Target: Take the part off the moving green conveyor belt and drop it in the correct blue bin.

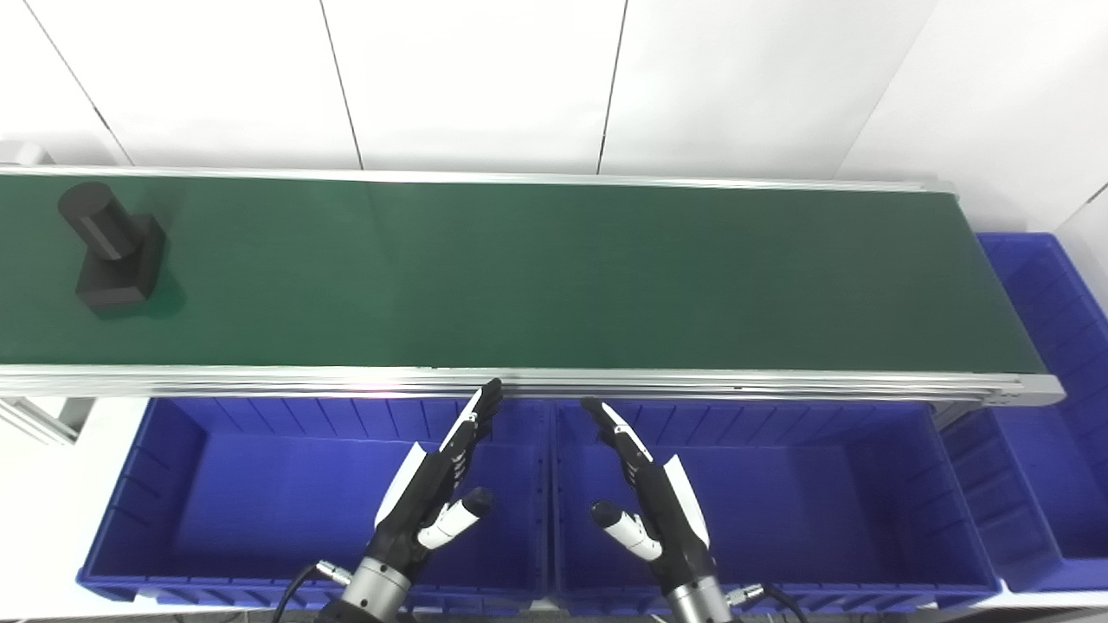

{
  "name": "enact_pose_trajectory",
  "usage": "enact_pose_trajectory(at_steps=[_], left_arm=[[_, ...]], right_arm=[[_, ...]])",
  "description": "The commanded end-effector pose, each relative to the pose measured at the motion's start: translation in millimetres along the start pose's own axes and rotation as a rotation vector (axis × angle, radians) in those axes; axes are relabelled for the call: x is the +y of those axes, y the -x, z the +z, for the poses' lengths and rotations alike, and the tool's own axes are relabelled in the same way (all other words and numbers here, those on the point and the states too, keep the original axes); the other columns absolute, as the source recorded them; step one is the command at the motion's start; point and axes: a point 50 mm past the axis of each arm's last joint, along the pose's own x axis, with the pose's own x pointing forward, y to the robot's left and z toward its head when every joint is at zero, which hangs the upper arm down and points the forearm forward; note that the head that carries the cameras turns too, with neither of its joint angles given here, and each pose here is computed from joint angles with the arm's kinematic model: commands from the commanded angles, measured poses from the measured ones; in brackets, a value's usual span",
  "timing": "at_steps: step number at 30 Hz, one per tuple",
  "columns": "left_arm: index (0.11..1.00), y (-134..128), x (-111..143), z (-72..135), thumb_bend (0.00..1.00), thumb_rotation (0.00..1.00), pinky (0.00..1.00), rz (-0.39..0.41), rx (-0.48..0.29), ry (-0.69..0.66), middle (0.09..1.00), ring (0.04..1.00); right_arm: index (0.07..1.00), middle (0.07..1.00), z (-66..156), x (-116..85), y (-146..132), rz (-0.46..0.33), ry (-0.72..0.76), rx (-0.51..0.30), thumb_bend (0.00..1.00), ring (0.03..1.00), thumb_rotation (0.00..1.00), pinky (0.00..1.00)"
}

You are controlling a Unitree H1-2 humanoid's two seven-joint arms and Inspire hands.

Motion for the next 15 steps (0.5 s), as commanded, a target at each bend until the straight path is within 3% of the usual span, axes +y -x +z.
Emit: enact_pose_trajectory(at_steps=[1,15], left_arm=[[1.000,-4,0,5,0.91,0.91,1.00,0.001,-0.047,-0.029,1.000,1.000],[0.991,-11,-19,-17,0.93,0.87,0.99,0.000,0.022,-0.073,1.000,1.000]], right_arm=[[0.933,0.958,5,0,-3,-0.005,-0.023,-0.052,0.89,0.959,0.95,0.96],[0.939,0.973,-21,-15,3,0.005,0.017,0.033,0.91,0.973,0.99,0.98]])
